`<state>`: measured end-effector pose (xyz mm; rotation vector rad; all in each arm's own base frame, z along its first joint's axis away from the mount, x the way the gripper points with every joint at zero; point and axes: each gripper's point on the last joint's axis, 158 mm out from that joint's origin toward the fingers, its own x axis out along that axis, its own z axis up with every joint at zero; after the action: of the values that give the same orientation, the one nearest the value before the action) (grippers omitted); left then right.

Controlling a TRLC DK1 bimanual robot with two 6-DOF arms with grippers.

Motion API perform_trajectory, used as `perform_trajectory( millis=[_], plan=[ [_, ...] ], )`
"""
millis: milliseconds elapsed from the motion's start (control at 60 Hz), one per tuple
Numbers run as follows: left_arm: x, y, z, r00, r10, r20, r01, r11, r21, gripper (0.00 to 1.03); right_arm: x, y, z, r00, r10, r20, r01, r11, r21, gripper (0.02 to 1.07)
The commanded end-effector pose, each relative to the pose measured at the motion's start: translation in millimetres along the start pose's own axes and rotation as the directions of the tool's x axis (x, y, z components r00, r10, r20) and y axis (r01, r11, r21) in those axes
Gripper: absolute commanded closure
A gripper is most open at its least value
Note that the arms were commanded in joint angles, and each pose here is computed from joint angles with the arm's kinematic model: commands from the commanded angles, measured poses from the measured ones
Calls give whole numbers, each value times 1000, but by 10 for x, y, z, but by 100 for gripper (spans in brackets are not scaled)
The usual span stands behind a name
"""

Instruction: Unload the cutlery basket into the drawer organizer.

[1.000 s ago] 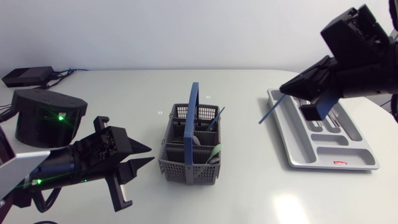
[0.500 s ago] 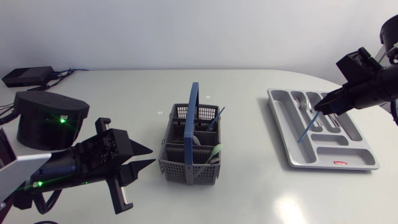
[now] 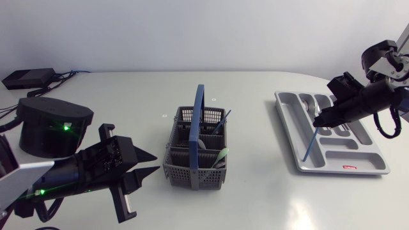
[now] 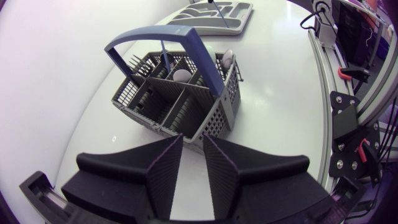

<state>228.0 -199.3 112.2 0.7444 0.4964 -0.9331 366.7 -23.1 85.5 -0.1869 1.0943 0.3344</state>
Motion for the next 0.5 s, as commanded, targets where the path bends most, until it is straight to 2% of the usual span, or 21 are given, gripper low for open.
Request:
perform_trajectory(
  millis=[0,317,483],
  plan=[
    [19,-69,-60,1000,-12,-7,12,1000,-7,75,189,-90,-38,1000,3,-22,-2,999,39,101],
    [23,-67,-79,1000,-9,-13,9,1000,-8,75,704,-456,220,999,-31,30,27,993,116,99],
    [25,-69,-82,1000,-9,-13,9,1000,-8,75,858,-589,348,997,-47,55,39,988,149,79]
  ],
)
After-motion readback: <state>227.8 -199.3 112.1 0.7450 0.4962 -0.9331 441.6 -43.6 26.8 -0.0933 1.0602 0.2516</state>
